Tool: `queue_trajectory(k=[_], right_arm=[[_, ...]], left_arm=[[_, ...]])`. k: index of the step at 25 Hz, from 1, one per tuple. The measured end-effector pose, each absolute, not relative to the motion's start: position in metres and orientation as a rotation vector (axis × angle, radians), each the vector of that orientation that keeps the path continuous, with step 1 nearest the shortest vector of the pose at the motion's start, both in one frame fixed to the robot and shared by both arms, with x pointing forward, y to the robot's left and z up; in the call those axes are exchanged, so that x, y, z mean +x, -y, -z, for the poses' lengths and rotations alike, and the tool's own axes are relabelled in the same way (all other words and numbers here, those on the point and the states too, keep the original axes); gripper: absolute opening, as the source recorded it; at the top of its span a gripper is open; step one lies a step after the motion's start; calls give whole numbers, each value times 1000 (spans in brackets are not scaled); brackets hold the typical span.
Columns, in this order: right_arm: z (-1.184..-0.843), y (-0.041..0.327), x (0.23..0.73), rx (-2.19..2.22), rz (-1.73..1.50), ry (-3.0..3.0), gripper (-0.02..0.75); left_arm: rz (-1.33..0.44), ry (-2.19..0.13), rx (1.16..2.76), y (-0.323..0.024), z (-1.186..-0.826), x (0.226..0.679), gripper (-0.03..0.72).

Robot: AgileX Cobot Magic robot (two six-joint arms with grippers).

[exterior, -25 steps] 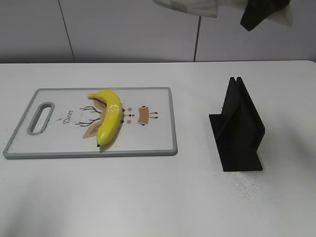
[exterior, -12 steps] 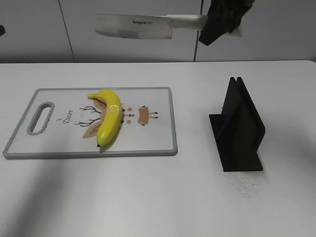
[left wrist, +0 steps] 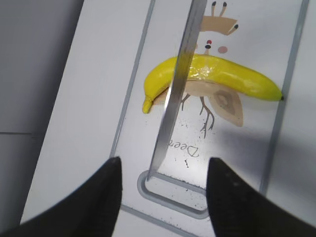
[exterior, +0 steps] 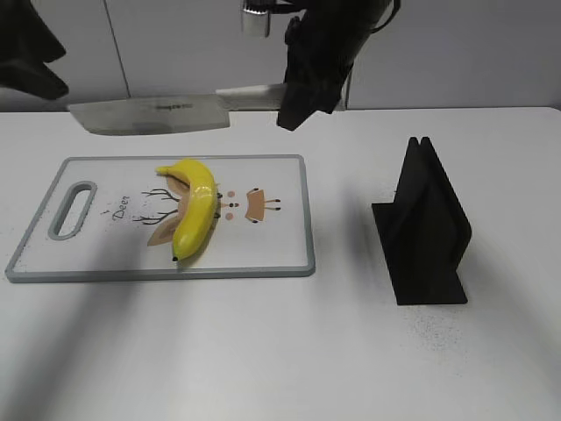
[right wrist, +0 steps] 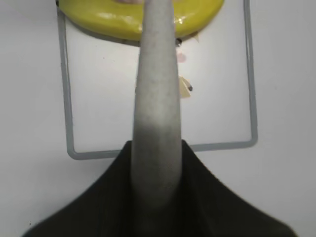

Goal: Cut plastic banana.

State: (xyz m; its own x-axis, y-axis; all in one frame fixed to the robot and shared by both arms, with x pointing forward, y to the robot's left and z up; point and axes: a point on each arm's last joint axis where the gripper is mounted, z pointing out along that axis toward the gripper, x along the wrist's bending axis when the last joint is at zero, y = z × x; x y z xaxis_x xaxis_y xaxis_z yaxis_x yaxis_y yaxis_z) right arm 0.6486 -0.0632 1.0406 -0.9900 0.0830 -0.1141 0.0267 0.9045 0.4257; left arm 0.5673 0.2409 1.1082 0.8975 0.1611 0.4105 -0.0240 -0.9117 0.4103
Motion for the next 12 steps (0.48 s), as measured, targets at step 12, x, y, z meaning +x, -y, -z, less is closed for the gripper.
queue_trajectory(k=[12], right_arm=[[-1039,61,649,41,-675,-2940,164]], left_arm=[[-531,-96,2627,-232,-1058,612,508]])
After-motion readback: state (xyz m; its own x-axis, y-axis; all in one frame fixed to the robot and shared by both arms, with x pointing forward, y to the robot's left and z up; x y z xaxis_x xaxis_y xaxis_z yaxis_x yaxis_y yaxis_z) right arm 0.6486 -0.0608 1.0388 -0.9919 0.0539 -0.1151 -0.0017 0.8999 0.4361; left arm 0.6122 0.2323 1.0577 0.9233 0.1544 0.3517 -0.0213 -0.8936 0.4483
